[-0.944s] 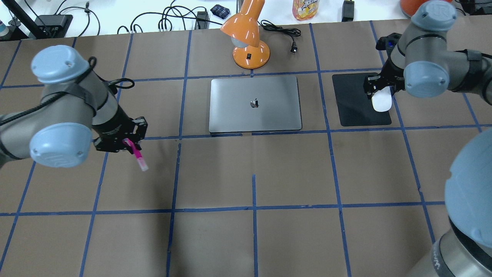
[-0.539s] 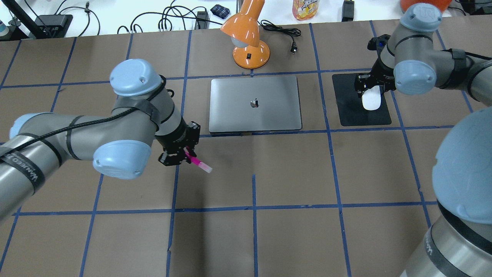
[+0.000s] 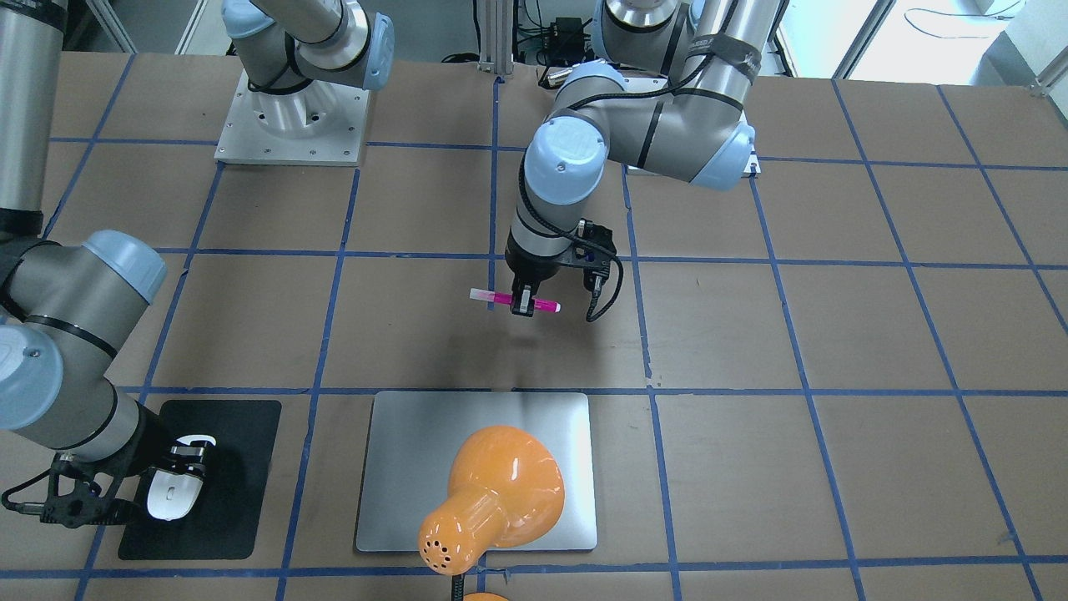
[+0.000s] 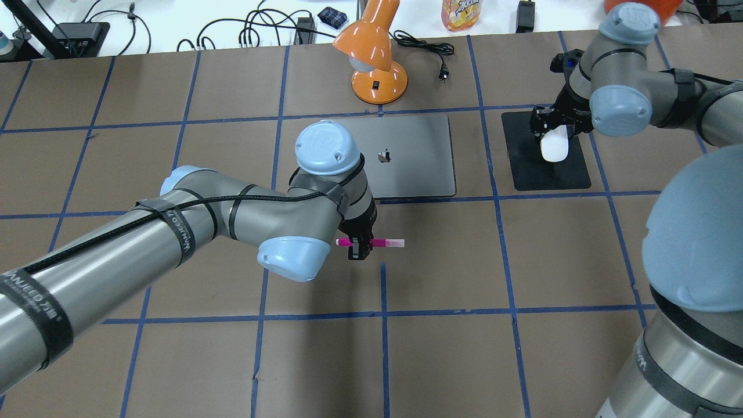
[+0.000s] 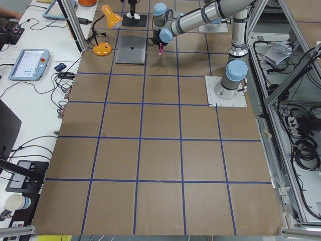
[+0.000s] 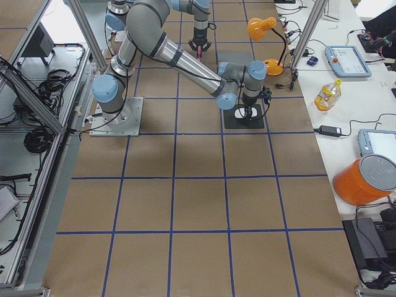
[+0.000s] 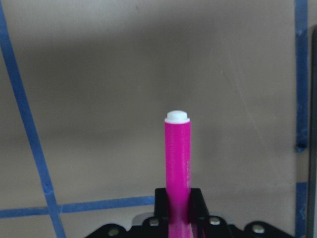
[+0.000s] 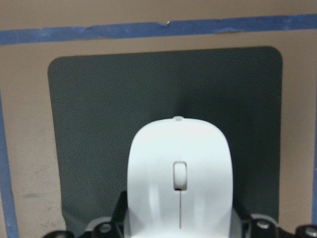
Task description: Place pen and mouse around notebook
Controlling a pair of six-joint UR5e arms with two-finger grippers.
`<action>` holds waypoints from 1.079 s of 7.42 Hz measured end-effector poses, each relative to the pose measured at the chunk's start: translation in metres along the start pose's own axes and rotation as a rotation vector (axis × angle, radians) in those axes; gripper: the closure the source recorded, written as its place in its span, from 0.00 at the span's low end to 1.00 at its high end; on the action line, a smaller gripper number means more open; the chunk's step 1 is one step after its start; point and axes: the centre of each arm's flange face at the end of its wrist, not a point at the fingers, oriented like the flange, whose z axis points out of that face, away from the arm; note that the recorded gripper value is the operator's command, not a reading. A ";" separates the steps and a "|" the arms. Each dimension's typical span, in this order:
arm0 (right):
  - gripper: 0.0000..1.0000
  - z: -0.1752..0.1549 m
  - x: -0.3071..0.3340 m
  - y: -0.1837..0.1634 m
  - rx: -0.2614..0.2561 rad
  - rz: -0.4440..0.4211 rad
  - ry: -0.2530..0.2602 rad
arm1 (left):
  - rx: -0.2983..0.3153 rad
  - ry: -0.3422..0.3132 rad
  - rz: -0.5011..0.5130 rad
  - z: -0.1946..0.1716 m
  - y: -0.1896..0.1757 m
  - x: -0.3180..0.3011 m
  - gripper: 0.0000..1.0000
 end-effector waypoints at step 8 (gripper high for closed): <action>0.00 -0.081 -0.018 0.024 -0.048 0.001 -0.016 | 0.098 -0.017 0.074 0.042 0.012 0.012 0.00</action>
